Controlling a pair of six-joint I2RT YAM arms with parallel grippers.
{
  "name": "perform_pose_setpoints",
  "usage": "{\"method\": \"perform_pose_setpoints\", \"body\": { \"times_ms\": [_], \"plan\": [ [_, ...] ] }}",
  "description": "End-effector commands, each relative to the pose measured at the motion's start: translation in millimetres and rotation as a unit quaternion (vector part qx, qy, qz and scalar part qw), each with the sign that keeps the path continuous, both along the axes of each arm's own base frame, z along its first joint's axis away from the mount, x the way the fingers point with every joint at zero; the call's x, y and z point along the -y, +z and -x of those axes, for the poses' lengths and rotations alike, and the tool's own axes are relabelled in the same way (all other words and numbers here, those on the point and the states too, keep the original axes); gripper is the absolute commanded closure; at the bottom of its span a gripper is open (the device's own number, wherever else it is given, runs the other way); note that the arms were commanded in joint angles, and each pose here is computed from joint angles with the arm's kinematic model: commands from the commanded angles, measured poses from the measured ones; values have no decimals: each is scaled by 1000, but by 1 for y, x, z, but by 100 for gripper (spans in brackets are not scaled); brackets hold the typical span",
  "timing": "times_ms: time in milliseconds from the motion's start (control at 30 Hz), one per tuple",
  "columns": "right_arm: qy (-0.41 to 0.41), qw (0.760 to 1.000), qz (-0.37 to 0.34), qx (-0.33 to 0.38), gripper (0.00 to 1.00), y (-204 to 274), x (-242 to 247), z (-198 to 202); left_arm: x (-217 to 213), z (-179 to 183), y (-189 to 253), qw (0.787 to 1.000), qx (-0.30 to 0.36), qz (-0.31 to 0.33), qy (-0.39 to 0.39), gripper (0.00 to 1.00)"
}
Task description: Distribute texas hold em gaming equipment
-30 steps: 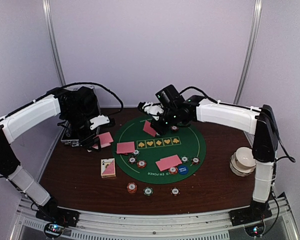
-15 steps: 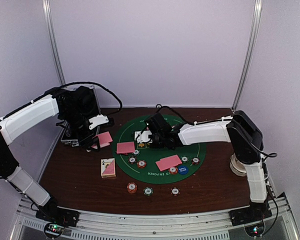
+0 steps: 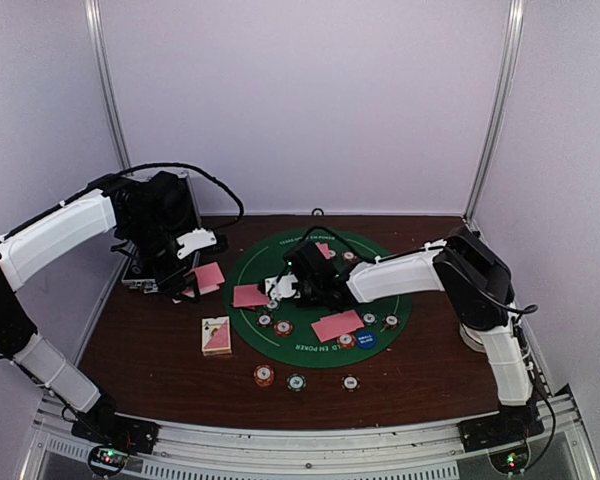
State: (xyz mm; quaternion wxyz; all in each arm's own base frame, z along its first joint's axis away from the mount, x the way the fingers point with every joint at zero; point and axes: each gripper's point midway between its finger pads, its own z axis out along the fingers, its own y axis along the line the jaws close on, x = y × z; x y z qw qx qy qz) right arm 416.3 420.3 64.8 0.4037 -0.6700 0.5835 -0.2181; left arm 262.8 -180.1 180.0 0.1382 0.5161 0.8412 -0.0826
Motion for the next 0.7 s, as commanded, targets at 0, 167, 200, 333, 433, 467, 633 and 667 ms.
{"method": "perform_pose_setpoints", "body": {
  "times_ms": [0,167,200,333,433,467,633,667],
  "plan": [
    [3,1000,-10,-10,100,-9,-5,17,-1,-1,9,1000,13,8,-1,100],
    [-20,1000,-9,-9,73,-14,2,21,1,-2,11,1000,14,12,-1,100],
    [-27,1000,-9,-5,65,-14,3,20,1,-2,12,1000,15,12,-1,100],
    [-55,998,-34,20,30,3,8,14,2,-1,13,1000,13,14,0,100],
    [-78,992,-84,55,1,34,10,9,2,-2,13,1000,13,14,0,100],
    [-92,987,-110,70,0,48,12,7,2,-2,14,1000,14,14,0,100],
    [-167,943,-234,169,1,129,25,6,2,-3,17,1000,18,15,0,100],
    [-190,928,-258,191,1,147,31,6,2,-3,17,1000,18,14,0,100]
  ]
}}
